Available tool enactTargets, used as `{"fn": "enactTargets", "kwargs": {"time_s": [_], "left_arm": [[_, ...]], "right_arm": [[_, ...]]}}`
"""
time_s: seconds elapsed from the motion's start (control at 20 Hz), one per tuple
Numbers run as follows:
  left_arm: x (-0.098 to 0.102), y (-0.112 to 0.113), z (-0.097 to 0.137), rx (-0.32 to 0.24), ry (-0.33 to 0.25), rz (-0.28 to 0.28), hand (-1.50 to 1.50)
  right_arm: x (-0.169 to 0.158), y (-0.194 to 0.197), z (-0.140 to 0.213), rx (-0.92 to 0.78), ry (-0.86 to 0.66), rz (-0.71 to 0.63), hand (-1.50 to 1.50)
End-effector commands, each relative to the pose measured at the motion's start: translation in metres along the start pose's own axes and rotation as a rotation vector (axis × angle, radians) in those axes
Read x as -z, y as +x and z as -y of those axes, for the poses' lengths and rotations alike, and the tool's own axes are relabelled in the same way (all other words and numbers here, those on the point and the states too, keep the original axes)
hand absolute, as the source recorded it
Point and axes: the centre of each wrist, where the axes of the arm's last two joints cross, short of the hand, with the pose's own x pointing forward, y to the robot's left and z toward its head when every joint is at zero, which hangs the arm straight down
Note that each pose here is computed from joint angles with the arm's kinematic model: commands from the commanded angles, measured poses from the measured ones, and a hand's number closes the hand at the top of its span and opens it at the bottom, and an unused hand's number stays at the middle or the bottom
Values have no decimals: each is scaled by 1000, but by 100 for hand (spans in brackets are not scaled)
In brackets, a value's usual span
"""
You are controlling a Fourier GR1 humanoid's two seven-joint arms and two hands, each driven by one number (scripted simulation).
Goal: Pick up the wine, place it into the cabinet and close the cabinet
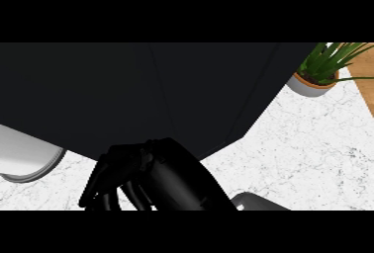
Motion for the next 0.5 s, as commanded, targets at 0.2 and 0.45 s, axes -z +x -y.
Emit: {"fn": "enactTargets", "kwargs": {"time_s": [0.2,0.45], "left_arm": [[1,13,-9,-16,-29,-20,-150],[-2,9,-3,-26,-52,-60,-150]], "right_arm": [[74,-21,37,-44,-84,-32,150],[92,-22,65,-87,-138,-33,150]]}}
